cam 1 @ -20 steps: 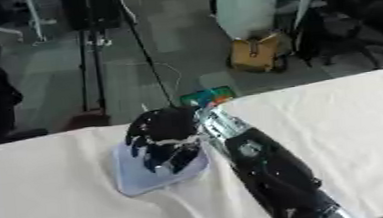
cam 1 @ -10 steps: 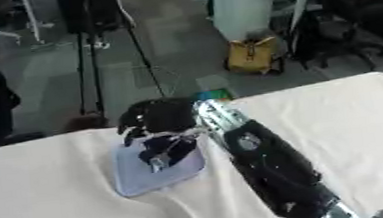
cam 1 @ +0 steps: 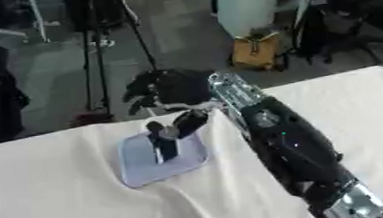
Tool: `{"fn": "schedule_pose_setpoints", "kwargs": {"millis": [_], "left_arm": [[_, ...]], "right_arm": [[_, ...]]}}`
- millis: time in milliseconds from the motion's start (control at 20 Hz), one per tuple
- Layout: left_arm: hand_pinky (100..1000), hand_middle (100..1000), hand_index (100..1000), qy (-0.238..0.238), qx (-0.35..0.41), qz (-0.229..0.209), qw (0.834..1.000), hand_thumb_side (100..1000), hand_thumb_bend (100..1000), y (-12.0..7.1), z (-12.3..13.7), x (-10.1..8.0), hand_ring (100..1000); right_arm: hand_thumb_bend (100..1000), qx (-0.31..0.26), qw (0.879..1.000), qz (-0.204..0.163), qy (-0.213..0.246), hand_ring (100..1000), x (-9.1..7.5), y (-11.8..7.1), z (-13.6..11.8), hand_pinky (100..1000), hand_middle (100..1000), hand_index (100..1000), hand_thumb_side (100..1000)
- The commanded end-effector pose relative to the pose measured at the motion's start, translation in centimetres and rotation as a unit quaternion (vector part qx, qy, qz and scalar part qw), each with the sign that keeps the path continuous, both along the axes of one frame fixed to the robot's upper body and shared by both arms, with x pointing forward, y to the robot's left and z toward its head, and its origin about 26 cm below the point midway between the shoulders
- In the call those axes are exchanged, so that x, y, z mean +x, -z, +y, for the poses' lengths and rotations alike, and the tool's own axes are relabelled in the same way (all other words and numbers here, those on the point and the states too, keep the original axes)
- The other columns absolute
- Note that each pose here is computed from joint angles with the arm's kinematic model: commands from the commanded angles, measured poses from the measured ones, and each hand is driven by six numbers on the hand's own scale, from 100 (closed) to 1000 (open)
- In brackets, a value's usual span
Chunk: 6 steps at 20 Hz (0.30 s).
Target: Pick up objects on the table and place them in the box.
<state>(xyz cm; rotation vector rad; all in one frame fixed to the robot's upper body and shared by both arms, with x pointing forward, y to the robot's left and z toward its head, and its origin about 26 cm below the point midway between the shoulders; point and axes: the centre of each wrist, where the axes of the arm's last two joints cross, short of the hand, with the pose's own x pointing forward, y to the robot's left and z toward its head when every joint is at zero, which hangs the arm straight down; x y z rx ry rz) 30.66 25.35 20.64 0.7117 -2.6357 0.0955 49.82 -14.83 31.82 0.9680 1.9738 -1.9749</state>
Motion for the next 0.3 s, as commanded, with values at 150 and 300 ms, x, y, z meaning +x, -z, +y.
{"fn": "schedule_pose_setpoints", "kwargs": {"millis": [150,300], "left_arm": [[992,1000,905,-0.014,0.012,-0.006,1.000,986,100,-0.4,0.7,-0.3,1000],[987,1000,907,-0.017,0.014,-0.006,1.000,977,100,-0.4,0.7,-0.3,1000]], "right_arm": [[100,0.043,0.998,-0.036,-0.031,946,-2.3,-2.9,-1.3,948,889,948,513],[100,0.071,0.996,-0.031,-0.035,936,-3.7,-2.9,-1.6,936,899,974,574]]}}
